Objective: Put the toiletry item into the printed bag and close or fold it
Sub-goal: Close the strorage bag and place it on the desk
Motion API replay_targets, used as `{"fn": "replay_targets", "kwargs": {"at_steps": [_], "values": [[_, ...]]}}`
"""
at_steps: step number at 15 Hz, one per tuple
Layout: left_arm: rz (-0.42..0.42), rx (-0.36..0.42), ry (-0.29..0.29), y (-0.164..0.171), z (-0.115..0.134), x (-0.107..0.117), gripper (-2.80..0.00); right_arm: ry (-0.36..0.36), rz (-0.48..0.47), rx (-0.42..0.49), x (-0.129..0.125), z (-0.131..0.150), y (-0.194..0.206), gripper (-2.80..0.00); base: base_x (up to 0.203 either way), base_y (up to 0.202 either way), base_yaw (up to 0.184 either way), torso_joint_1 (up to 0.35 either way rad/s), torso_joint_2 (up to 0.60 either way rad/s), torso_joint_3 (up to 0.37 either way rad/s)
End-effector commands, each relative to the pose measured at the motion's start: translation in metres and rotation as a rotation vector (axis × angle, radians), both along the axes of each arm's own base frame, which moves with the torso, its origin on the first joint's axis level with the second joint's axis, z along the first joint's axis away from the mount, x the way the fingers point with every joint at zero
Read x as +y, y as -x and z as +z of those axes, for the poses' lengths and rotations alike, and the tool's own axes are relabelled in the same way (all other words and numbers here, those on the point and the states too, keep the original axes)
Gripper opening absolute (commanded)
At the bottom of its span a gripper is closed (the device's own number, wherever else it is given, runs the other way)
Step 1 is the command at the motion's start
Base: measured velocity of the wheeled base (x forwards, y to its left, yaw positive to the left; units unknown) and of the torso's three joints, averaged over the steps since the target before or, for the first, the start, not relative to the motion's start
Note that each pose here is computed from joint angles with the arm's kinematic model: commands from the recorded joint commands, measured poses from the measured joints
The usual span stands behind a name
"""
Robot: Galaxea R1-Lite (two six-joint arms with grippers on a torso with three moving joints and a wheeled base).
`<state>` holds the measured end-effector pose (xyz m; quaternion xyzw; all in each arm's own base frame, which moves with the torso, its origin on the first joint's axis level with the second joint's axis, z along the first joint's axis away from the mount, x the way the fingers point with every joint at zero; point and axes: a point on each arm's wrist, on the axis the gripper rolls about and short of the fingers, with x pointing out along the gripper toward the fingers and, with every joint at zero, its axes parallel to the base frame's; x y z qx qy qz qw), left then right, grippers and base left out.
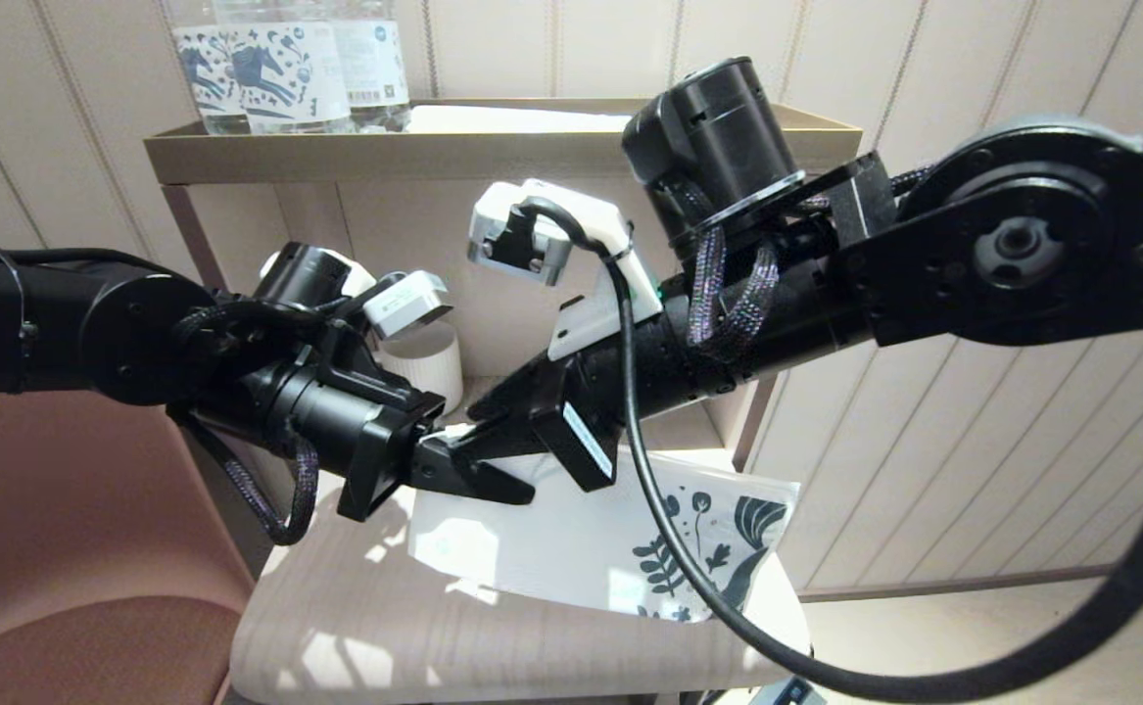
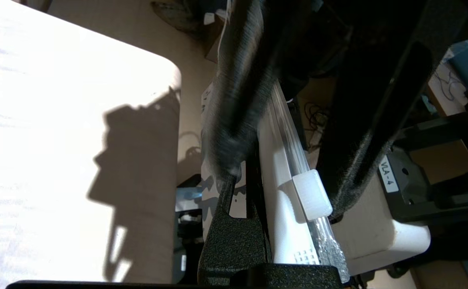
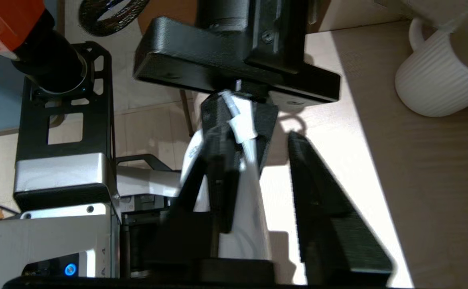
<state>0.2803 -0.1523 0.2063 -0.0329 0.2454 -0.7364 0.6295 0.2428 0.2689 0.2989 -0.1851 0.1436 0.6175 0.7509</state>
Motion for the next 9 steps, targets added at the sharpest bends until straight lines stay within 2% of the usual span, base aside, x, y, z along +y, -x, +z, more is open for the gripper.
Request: {"fn": "replay_targets", "kwargs": {"at_steps": [1,9], "values": [[-0.004,0.001,0.005,-0.0001,0.0,0.0003,-2.8,0.001,0.005,0.002,0.0004,0.0,0.0003,-2.8,0.0,0.0,0.0,0.0,0.0,0.0],[-0.004,0.002,0.006,-0.0005,-0.0001,0.0002,-2.8,-0.003,0.014,-0.001,0.007,-0.0001,-0.0007,-2.8,0.0,0.0,0.0,0.0,0.0,0.0]]}}
